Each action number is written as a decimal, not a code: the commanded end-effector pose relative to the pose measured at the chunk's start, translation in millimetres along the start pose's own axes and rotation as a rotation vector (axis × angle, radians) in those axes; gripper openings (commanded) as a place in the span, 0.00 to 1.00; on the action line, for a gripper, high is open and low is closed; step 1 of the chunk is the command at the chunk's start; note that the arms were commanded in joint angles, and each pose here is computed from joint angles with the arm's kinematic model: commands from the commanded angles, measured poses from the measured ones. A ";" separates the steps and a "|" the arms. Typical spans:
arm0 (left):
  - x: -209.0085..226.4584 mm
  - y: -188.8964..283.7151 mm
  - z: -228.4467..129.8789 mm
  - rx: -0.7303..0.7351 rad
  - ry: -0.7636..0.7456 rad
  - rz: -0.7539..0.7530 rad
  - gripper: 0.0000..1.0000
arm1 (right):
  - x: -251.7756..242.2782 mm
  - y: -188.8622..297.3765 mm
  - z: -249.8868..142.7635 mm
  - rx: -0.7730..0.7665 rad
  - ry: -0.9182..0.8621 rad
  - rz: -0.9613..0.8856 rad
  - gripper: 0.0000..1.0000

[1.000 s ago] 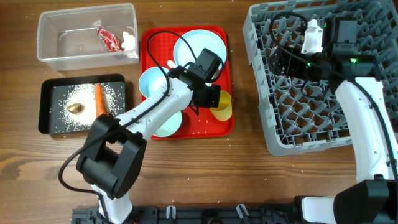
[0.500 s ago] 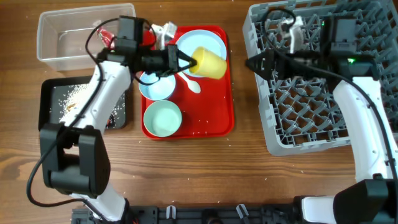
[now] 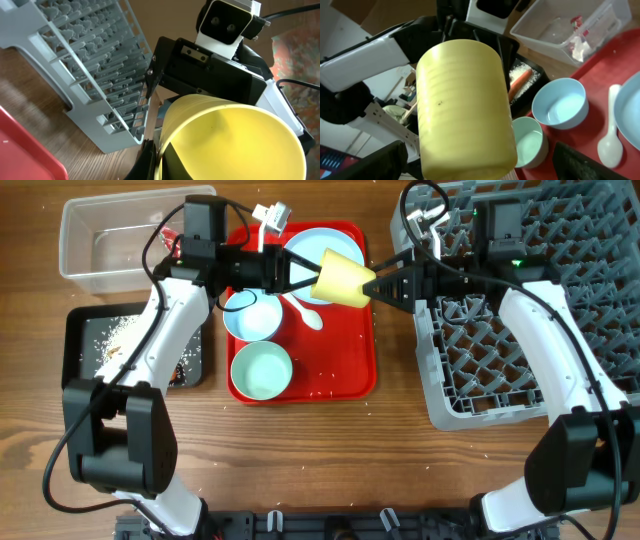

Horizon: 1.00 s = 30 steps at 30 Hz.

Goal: Sort waste into correct bins and load items into the dishwasher rack
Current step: 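Hand the yellow cup from the left gripper to the right gripper, then place the yellow cup upside down in the rack with the right gripper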

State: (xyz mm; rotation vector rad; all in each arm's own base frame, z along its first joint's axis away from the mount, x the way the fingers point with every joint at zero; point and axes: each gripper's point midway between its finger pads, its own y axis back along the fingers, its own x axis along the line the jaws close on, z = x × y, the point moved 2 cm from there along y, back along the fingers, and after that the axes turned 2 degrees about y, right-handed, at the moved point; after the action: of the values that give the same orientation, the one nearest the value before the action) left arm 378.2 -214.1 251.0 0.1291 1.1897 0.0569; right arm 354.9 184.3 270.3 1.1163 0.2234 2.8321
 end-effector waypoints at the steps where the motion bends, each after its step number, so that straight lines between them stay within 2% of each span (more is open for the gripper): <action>1: -15.6 1.2 -0.5 0.011 -0.036 -0.034 0.04 | 9.8 -16.1 0.2 0.014 0.023 0.087 0.87; 6: -14.5 0.6 0.7 0.005 -0.044 -0.024 0.04 | 15.9 -36.3 -0.1 0.046 0.024 0.095 0.75; 12: -14.0 0.6 1.9 0.001 -0.052 -0.019 0.04 | 13.4 -37.7 0.0 0.049 0.010 0.077 0.67; 14: -13.9 0.6 1.9 0.001 -0.052 -0.019 0.04 | 13.4 -37.8 0.3 0.048 0.012 0.077 0.60; 22: -7.4 0.6 5.3 -0.021 -0.050 0.025 0.08 | 8.8 -37.9 0.6 0.049 0.000 0.046 0.58; 26: 11.8 2.6 10.5 -0.071 -0.015 0.143 0.16 | -7.4 -33.1 -0.8 0.048 -0.054 -0.054 0.58; 30: 44.8 10.6 10.4 -0.129 0.075 0.343 0.19 | -28.8 -7.4 -3.5 0.028 -0.128 -0.186 0.58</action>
State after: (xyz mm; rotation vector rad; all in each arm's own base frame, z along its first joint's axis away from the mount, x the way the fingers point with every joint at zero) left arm 392.6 -209.0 227.5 0.1737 1.2367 0.2479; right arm 359.3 209.6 257.4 1.1975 0.3250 2.7247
